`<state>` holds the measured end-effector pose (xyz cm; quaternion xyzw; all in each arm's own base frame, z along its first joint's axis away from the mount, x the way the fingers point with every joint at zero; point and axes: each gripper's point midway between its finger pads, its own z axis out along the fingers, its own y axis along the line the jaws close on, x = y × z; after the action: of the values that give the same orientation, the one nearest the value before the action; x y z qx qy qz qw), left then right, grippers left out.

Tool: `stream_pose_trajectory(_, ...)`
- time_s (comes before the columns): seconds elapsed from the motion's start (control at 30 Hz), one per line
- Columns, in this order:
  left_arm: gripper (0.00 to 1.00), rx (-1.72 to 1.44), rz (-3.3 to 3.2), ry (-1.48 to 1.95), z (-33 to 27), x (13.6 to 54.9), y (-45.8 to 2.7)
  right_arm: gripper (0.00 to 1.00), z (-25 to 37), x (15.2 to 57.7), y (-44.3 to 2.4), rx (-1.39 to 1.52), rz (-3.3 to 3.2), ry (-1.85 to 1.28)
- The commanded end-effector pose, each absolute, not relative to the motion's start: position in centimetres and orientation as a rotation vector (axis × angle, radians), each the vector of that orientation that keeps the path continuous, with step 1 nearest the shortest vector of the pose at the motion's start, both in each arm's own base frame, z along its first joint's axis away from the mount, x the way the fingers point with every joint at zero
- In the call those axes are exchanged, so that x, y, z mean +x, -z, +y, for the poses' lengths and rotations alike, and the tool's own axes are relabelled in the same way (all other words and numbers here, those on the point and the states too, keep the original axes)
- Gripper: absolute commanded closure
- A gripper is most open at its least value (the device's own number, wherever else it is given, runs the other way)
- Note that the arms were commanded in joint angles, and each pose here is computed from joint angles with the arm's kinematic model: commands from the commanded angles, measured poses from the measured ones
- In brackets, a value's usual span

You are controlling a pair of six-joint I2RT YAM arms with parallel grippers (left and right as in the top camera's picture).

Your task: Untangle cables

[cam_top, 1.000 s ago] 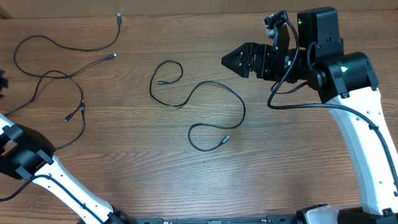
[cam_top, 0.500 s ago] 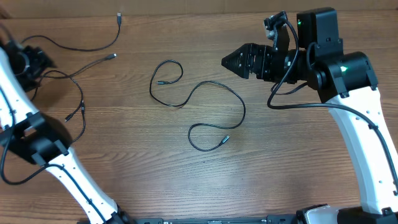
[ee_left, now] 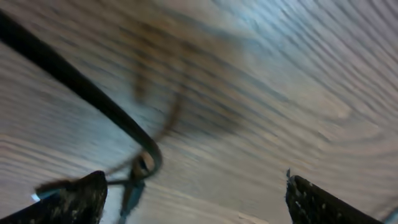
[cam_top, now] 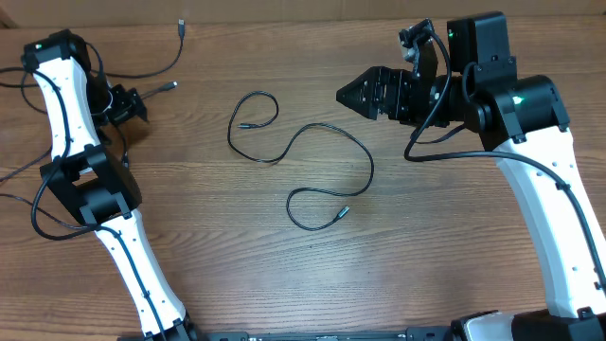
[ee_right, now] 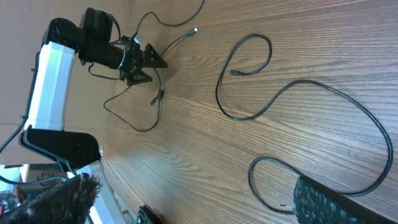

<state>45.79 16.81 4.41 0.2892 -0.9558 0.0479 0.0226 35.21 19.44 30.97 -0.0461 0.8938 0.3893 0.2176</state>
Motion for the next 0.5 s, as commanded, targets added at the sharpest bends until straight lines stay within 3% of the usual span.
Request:
stream_pose_trajectory(0.0, 0.09, 0.897, -2.988, -0.067, 18.6, 45.8, -4.4, 0.0, 19.4, 35.4, -31.2, -0.137, 2.465, -1.064)
stream_pose_trajectory(0.1, 0.15, 0.898, -3.018, -0.064, 18.8, 46.5, -4.4, 0.0, 19.4, 35.5, -31.3, -0.14, 2.458, -1.064)
stream_pose_trajectory(0.17, 0.24, 0.898, -3.028, -0.068, 18.8, 46.7, -4.3, 0.0, 19.4, 35.5, -31.4, -0.141, 2.454, -1.064)
stream_pose_trajectory(0.47, 0.28, 0.899, -3.032, -0.062, 18.9, 46.9, -4.1, 0.0, 19.4, 35.6, -31.4, -0.142, 2.452, -1.064)
